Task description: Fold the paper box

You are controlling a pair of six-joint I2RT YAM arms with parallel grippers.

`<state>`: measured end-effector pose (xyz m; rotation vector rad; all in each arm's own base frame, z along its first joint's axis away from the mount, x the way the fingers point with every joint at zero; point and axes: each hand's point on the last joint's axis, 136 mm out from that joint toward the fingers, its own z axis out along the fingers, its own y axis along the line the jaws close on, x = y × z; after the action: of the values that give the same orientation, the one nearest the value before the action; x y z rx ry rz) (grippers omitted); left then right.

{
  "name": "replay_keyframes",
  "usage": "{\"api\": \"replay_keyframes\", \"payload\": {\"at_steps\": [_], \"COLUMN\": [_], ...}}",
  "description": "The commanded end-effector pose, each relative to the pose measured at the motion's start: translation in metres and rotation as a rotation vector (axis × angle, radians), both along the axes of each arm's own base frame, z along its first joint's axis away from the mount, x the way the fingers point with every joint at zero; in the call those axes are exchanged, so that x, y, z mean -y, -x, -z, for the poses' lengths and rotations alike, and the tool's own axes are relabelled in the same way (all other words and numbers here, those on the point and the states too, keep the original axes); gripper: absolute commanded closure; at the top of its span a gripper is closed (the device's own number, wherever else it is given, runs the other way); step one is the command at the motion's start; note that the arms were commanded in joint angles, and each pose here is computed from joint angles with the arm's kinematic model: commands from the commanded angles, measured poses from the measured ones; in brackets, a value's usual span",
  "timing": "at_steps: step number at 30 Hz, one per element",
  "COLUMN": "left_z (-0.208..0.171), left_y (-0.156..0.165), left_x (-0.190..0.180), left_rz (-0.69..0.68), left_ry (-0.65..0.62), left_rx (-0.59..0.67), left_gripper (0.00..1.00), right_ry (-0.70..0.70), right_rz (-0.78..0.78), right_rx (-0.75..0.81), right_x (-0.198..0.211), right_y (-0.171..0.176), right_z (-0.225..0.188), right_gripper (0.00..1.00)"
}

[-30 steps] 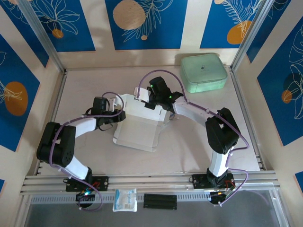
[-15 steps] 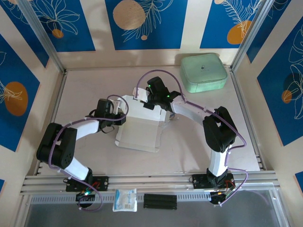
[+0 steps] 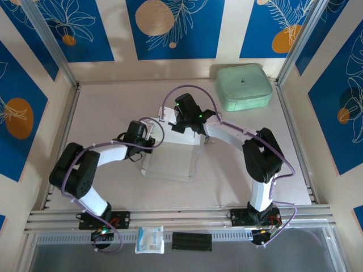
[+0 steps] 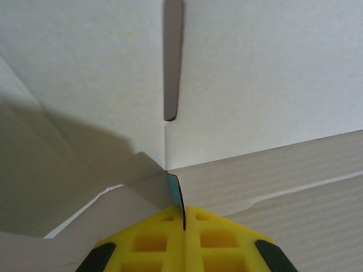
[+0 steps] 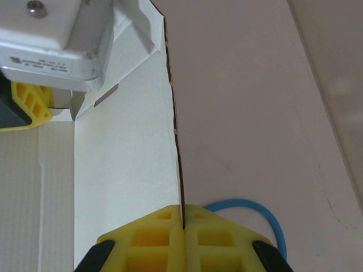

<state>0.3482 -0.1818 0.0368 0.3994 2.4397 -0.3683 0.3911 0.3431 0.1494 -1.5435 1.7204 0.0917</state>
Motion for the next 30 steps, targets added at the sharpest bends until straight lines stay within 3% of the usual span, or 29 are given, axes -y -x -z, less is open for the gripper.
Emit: {"api": "replay_keyframes", "payload": {"at_steps": [1, 11, 19, 22, 26, 30], "left_z": [0.003, -0.046, -0.103, -0.133, -0.174, -0.190], "left_y": [-0.003, 0.007, 0.036, 0.043, 0.040, 0.038], "left_x": [0.013, 0.017, -0.054, -0.070, -0.069, -0.052], "left_rz": [0.025, 0.007, -0.225, -0.244, -0.149, 0.092], "left_ry": [-0.012, 0.108, 0.107, 0.130, 0.094, 0.022], "left_rx": [0.024, 0.070, 0.021, 0.015, 0.031, -0.003], "left_gripper": [0.94, 0.71, 0.54, 0.42, 0.33, 0.30], "right_ry": [-0.064, -0.013, 0.052, 0.069, 0.113, 0.129], "right_rz": [-0.020, -0.005, -0.042, -0.065, -0.103, -0.137], "right_rx": [0.008, 0.056, 0.119, 0.140, 0.166, 0.190], "right_x": [-0.014, 0.000, 0.007, 0.008, 0.007, 0.005], "right_y": [0.004, 0.000, -0.001, 0.001, 0.006, 0.011], "right_z": [-0.013, -0.012, -0.015, -0.015, -0.013, -0.016], "right_gripper": [0.99, 0.99, 0.99, 1.00, 1.00, 1.00]}}
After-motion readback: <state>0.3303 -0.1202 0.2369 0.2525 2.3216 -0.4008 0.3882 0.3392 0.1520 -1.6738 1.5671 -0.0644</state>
